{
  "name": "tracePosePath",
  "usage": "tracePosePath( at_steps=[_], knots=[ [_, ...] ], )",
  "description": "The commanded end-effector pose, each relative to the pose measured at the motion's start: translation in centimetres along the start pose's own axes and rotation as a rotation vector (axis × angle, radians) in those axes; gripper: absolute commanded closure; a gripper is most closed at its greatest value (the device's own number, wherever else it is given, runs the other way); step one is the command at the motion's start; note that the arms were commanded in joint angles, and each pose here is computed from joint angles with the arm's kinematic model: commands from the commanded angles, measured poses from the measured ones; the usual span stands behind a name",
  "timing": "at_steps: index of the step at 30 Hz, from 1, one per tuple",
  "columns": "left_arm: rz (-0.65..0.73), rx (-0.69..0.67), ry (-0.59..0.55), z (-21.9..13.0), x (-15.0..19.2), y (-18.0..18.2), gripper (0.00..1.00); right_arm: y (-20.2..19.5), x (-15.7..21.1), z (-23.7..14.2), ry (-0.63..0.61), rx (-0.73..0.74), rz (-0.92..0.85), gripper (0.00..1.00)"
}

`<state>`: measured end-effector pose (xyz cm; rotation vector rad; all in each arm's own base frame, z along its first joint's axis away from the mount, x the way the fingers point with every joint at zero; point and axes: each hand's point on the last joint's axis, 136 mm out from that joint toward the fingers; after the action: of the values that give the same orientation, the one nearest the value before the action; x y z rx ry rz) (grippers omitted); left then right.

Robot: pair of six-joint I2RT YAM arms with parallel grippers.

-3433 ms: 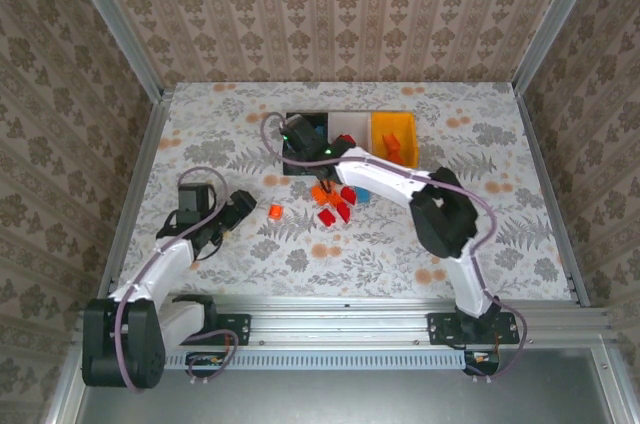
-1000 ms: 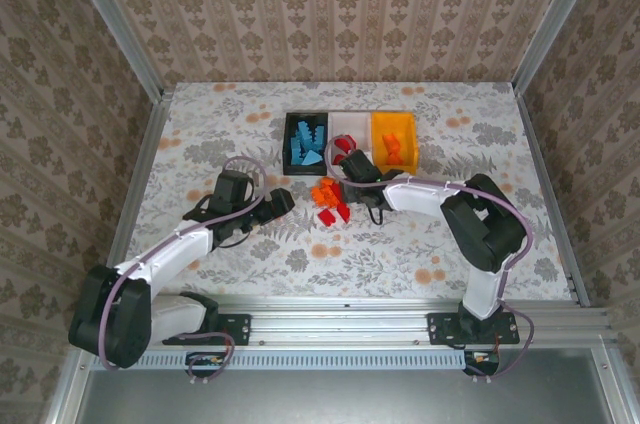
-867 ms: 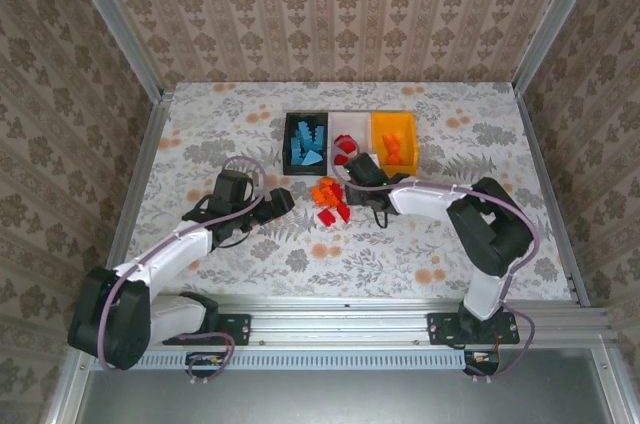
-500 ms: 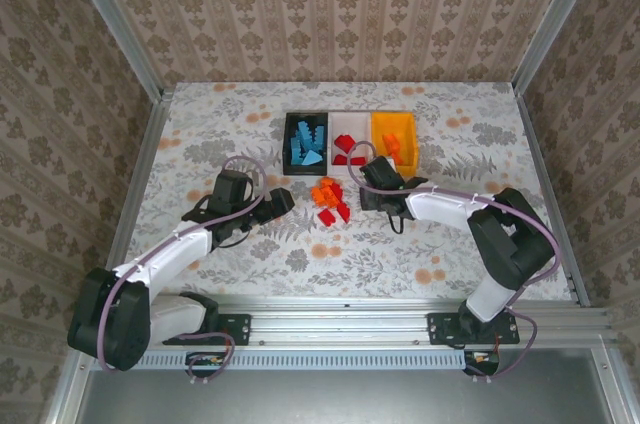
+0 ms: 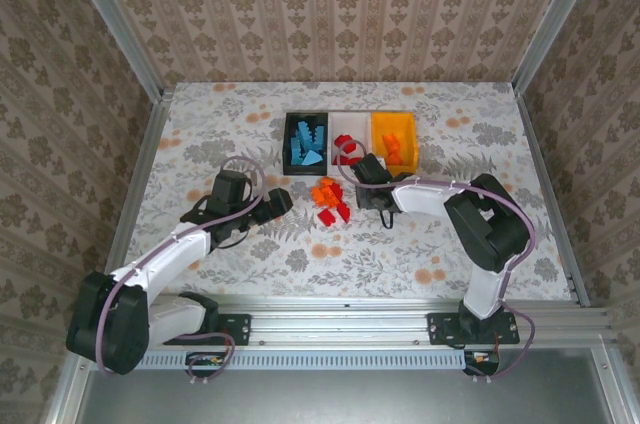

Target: Sort the legos into containers by color

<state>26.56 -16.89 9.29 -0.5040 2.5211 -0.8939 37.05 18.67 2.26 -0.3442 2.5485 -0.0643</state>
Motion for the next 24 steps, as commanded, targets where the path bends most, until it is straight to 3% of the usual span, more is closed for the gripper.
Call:
tracePosePath(
  at_steps=[1,6,10,18,24],
  knots=[
    [0.022,-0.008,-0.027,-0.8,-0.7,0.0,0.0,-0.6,-0.7,-1.0,-0.024,0.034,0.002,0.64],
    [-0.006,-0.02,-0.054,-1.1,-1.8,0.9,0.0,2.1,-3.2,-5.8,-0.125,-0.004,-0.075,0.66],
    [-0.055,-0.037,-0.087,-1.5,-3.0,2.0,0.0,5.5,-7.3,-8.6,-0.222,-0.063,-0.119,0.66],
    [-0.165,-0.078,-0.111,-1.7,-4.1,5.1,0.0,10.2,-16.6,-4.6,-0.304,-0.079,-0.166,0.67],
    [-0.168,-0.063,-0.102,-2.0,-3.8,5.2,0.0,10.4,-20.9,-0.7,-0.288,-0.044,-0.168,0.66]
  ],
)
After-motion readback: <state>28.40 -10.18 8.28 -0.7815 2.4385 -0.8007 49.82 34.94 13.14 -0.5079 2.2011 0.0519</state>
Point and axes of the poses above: each hand's point on the last joint's axis, 136 mm out from that joint toward the fingers, its own z axis out along the fingers, its own y axis along the line the jaws close on, x = y × z, and after that the axes turned 12 degrees about -z, right-handed
